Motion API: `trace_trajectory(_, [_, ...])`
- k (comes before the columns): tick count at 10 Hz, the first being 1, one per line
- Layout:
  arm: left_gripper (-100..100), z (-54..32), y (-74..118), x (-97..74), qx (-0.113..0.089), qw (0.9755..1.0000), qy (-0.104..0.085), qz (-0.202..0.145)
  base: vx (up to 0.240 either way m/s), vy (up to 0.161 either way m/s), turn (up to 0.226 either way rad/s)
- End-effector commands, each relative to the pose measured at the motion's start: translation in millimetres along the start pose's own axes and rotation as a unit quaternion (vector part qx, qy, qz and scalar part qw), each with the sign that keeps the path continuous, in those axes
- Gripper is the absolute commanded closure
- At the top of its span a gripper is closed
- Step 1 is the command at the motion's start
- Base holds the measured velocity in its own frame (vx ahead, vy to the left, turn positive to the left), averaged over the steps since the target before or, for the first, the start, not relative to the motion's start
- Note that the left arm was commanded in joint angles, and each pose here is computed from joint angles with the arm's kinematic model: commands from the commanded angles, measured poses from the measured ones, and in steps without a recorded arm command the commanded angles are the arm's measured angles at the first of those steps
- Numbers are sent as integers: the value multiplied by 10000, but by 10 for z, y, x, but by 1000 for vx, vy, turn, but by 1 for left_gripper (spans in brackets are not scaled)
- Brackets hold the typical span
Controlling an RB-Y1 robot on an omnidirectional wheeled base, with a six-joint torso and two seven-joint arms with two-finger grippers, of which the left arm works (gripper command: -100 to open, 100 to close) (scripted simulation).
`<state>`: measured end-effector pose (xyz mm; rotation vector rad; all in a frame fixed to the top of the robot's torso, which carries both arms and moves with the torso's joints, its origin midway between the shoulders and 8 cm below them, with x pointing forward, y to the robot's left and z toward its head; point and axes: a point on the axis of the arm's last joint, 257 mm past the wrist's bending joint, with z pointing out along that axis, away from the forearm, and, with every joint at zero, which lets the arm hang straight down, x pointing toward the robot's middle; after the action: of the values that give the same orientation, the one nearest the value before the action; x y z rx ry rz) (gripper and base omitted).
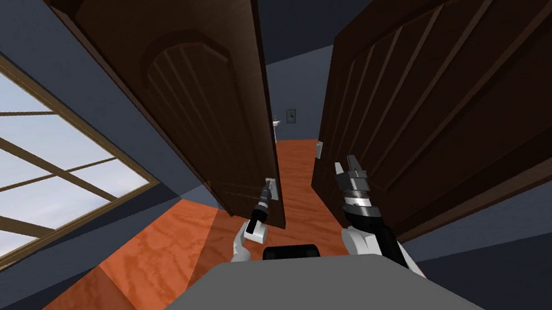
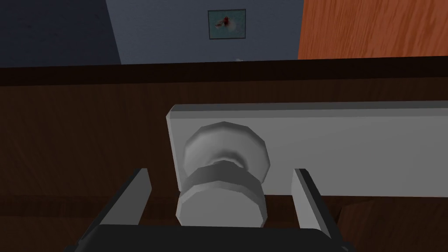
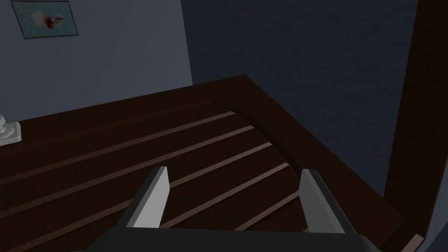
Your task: Push the door open
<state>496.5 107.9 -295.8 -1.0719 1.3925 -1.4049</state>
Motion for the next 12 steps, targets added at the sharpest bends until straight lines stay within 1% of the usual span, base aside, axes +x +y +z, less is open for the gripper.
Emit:
trace_trajectory(1, [-100,0,0,0,0,10000,0,0,78,-15,-2])
trace_trajectory(2, [100,0,0,0,0,10000,0,0,-10,2,7])
trace_trajectory(7, [100,0,0,0,0,10000,0,0,-9,2,-5])
trace_trajectory(8, [100,16,-11,-79,8,10000,-58,48,83,-39,45])
trace_trajectory(11, [100,23,-8,-177,2,9999,-138,101,135,-75,44])
trace_trajectory(12, [100,28,-8,-239,-1,9997,-190,130,161,-83,35])
